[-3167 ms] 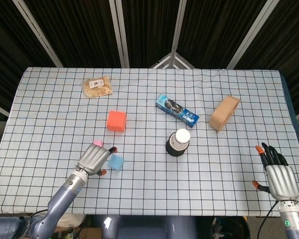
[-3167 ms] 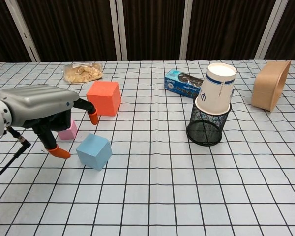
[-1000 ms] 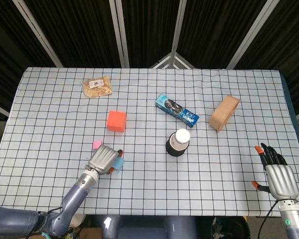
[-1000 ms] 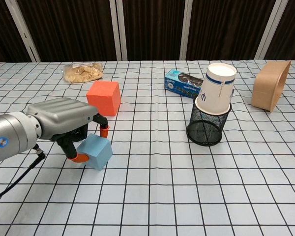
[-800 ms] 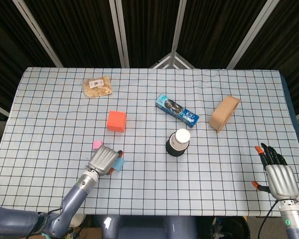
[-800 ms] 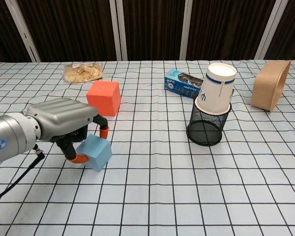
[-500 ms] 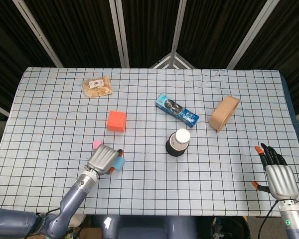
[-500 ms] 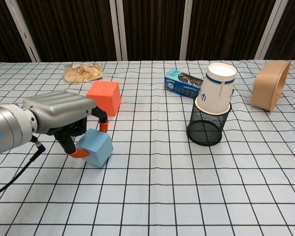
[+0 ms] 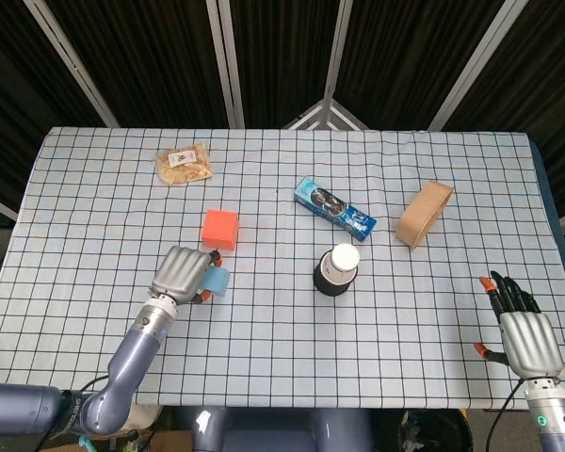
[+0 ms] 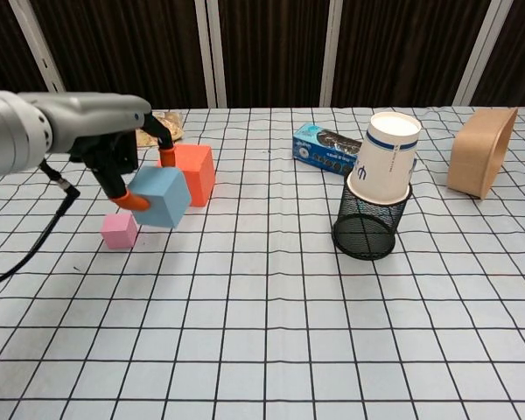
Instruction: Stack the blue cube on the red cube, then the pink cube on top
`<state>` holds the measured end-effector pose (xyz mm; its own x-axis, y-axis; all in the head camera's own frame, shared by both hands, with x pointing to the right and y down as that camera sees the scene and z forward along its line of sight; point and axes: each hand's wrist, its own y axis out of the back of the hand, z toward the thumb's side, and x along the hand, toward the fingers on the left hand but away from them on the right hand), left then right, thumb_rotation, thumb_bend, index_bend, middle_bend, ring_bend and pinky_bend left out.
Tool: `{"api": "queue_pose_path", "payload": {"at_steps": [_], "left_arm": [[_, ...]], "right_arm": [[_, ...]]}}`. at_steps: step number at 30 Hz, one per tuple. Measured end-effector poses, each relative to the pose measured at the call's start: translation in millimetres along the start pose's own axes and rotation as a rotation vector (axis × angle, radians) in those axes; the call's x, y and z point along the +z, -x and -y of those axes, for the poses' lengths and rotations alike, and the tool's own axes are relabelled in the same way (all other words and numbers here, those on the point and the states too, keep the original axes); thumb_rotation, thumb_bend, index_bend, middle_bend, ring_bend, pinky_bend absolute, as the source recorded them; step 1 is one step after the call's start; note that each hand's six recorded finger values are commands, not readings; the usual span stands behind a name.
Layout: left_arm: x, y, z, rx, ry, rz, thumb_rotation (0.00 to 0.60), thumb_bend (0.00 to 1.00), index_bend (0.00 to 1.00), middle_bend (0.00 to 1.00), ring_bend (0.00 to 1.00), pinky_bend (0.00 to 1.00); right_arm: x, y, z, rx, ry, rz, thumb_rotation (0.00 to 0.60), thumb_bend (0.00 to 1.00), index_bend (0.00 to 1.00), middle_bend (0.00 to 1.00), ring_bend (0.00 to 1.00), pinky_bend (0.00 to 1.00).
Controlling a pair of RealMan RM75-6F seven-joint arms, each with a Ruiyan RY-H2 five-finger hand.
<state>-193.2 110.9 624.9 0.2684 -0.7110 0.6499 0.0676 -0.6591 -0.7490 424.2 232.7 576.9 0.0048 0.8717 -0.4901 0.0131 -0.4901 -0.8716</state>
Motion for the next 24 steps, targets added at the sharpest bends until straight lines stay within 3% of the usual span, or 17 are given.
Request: {"api": "queue_pose_path", "payload": {"at_steps": [9,17,24], "left_arm": [[-10,-26,-58,0.108,-0.124,-0.162,0.600,0.31,0.44,0.96,0.83,0.85],[-14,-50,-69,0.132,-0.136,-0.222,0.600,0.31,0.44,0.95,0.83,0.85],[-10,-74,-65,0.098,-0.118,-0.197,0.600,0.31,0.44,0.95,0.82,0.85]], "right_arm": [[1,1,2,0.005,-0.007,0.001,0.600,0.11,0.00,0.00,0.00,0.17],[-1,3,4,0.011,-0.016,0.012,0.600,0.11,0.00,0.00,0.00,0.17],[-3,6,7,0.021,-0.025,0.028,0.600,0.11,0.00,0.00,0.00,0.17]]}}
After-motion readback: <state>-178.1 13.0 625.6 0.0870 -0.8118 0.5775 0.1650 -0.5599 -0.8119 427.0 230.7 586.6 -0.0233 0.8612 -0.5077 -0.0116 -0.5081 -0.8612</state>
